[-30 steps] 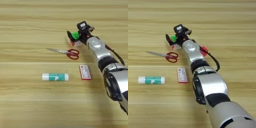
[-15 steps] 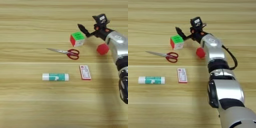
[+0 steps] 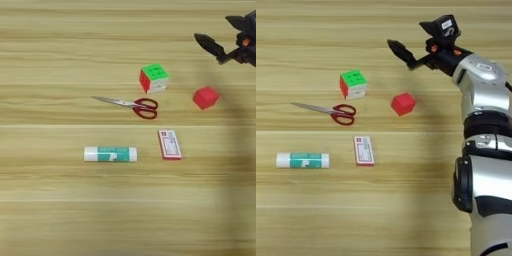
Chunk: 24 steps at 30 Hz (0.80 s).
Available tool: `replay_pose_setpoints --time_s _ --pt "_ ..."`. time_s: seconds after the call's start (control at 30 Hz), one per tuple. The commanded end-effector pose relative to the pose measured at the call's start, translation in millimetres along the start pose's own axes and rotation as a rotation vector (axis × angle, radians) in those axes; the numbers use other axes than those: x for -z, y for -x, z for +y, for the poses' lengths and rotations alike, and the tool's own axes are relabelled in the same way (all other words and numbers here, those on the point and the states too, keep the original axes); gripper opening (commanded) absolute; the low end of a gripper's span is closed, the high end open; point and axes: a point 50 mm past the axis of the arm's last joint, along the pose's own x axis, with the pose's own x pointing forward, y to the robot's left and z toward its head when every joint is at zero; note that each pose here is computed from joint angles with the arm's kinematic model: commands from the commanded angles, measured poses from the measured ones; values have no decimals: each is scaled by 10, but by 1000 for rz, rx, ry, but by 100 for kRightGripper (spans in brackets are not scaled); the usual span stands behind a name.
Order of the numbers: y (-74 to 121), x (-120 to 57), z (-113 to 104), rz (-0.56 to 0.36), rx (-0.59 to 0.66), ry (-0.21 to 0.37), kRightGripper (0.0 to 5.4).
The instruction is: Move the objects on the table
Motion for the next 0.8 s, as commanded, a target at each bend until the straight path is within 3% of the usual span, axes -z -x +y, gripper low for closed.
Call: replay_pose_setpoints --time_s 0.03,0.37,0.57,0.8 --pt "38 -304 -162 -36 -13 103 538" --pt "94 85 -205 135 34 62 538" --pt "86 208 -164 205 33 100 538" --pt "68 338 -116 269 46 98 538"
